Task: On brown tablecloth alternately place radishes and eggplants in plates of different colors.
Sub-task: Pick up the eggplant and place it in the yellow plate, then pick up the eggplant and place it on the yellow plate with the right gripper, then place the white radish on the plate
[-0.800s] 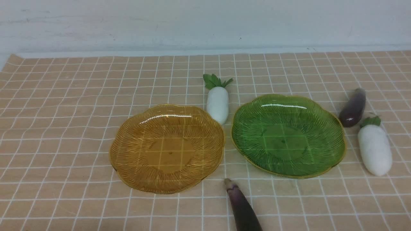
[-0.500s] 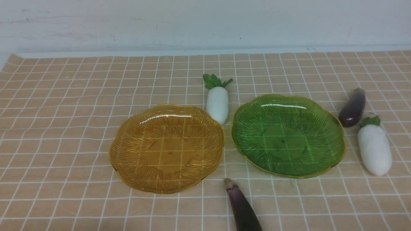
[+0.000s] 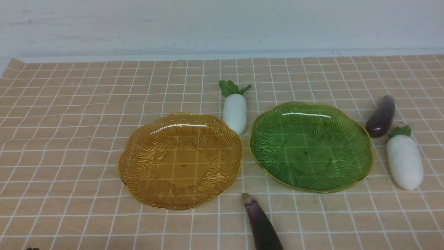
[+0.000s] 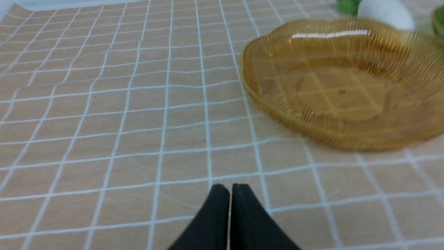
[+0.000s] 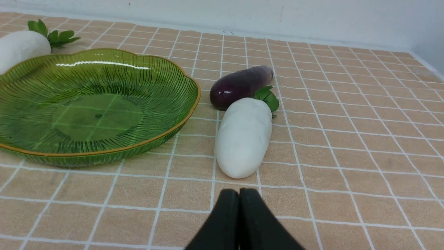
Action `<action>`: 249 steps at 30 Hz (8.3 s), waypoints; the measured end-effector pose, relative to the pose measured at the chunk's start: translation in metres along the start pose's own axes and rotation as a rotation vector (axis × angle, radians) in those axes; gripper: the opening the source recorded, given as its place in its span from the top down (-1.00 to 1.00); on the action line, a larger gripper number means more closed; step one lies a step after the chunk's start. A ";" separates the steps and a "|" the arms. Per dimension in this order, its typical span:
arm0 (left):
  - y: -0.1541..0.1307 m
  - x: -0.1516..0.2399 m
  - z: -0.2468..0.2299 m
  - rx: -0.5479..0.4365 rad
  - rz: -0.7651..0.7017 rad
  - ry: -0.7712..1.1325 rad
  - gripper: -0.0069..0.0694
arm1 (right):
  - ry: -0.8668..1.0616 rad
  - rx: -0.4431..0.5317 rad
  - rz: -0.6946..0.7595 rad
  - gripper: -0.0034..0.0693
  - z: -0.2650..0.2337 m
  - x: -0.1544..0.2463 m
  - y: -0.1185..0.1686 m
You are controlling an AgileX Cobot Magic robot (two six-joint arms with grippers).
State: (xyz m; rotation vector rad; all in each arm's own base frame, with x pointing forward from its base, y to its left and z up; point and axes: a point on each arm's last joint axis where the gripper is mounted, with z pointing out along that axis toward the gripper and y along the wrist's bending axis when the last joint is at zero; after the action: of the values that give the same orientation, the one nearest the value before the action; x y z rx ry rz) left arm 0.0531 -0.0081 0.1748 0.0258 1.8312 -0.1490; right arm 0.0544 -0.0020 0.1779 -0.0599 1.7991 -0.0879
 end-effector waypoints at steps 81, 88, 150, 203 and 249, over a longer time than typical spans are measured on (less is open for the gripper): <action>-0.269 -0.058 0.233 0.174 0.129 1.215 -0.43 | 0.401 -0.339 0.285 0.95 0.005 -0.143 0.019; -0.278 -0.039 0.246 0.159 0.037 1.215 -0.47 | 0.403 -0.321 0.258 0.95 0.005 -0.142 0.017; -0.104 -0.200 0.302 0.178 0.181 1.026 0.74 | 0.840 0.045 0.340 -0.70 0.412 -0.109 -0.034; -0.065 -0.243 0.133 0.047 0.183 0.852 0.83 | 0.848 -0.798 0.224 -0.45 0.351 -0.159 0.323; -0.081 -0.200 0.199 0.099 0.163 0.996 0.83 | 0.868 -0.581 0.195 0.32 0.316 -0.241 0.124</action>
State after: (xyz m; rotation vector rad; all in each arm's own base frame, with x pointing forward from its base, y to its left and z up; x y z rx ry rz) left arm 0.2888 -0.0993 0.3233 0.3744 2.7989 -0.1180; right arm 0.4183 0.1345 0.3289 -0.2945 2.6295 0.6430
